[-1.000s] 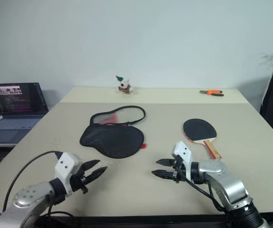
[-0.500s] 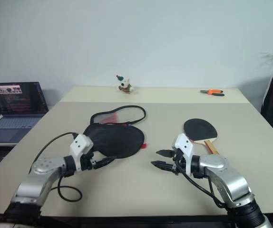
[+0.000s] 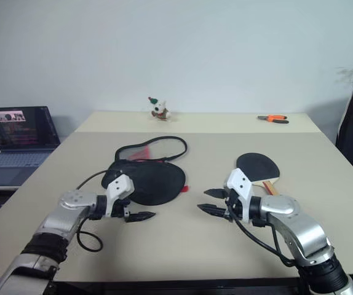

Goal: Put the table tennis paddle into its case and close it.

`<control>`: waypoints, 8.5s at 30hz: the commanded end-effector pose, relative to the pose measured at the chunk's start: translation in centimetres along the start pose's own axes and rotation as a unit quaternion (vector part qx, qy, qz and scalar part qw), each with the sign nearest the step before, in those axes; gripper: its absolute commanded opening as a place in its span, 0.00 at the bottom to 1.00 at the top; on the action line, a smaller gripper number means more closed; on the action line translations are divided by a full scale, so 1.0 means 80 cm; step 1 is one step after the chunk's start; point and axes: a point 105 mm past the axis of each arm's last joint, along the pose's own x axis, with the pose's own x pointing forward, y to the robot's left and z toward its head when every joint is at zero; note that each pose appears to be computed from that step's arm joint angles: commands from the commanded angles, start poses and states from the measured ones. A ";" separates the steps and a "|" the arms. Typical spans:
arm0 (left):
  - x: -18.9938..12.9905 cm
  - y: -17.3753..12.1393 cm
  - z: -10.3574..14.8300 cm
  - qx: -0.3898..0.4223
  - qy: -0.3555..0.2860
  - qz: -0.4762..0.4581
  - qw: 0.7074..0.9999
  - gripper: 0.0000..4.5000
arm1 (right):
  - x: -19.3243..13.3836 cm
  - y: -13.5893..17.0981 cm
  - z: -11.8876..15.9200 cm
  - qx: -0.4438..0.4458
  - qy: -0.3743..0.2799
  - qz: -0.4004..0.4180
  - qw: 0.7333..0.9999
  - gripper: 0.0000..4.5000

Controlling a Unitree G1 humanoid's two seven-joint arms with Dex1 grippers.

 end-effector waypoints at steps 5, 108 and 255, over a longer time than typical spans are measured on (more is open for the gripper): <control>-0.004 0.006 -0.003 0.016 0.007 -0.014 1.000 0.86 | -0.008 -0.007 0.011 -0.015 -0.015 -0.028 0.999 0.51; -0.077 -0.065 0.071 -0.033 -0.060 0.027 0.997 0.71 | 0.036 -0.164 -0.011 0.201 0.165 -0.153 0.953 0.01; -0.078 -0.036 0.146 0.021 -0.152 0.006 0.988 0.71 | -0.118 -0.209 -0.080 0.194 0.147 -0.434 0.867 1.00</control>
